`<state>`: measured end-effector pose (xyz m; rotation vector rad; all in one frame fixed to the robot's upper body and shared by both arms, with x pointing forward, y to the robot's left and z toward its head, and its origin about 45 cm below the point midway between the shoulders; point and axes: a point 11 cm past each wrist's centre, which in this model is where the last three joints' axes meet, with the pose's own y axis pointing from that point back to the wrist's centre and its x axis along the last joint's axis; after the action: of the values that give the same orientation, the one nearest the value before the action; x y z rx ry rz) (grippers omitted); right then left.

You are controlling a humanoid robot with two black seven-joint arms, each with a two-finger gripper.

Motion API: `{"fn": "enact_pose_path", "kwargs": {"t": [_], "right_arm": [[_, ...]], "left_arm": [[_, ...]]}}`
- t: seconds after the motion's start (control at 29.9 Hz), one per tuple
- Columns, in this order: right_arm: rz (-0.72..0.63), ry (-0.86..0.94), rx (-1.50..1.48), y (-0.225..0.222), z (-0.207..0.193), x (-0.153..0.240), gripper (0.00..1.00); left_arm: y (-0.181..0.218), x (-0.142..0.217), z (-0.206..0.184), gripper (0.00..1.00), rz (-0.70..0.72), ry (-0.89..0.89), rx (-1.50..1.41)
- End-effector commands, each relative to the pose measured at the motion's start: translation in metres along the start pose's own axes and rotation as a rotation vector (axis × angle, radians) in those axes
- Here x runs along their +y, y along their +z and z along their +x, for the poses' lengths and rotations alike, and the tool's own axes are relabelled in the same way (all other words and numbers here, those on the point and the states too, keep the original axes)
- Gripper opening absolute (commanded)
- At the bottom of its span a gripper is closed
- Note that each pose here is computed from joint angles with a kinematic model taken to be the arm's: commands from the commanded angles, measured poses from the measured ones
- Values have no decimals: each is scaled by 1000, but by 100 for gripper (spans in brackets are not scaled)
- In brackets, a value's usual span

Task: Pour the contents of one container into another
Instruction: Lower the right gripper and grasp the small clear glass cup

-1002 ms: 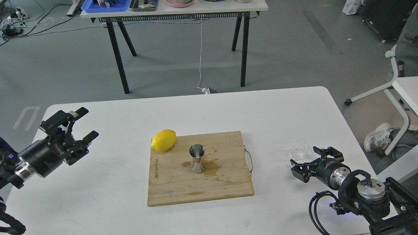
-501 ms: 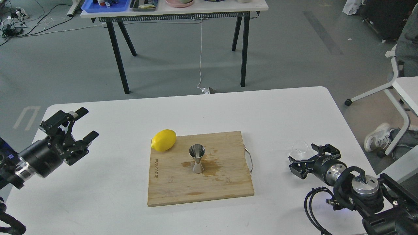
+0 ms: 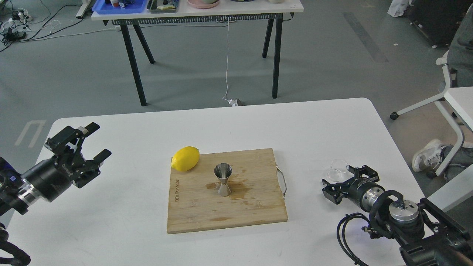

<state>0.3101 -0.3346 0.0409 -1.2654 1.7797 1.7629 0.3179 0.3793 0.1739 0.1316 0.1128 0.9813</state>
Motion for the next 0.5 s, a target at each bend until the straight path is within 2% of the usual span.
{"fn": "enact_pose_path", "kwargs": {"t": [0.0,0.13,0.3,0.47], "right_arm": [[1,-2,9,0,-2,-1,93],[-3,-3,14,2,-3,-2,84],[-6,-3,25,3,-3,-2,63],[-25,-50,63,9,-5,-2,46]], "left_arm": [[0,-1,0,99,-1,-1,0],[0,0,0,99,0,-1,0],[0,-1,0,99,-1,-1,0],[0,-1,0,99,-1,-1,-1]]}}
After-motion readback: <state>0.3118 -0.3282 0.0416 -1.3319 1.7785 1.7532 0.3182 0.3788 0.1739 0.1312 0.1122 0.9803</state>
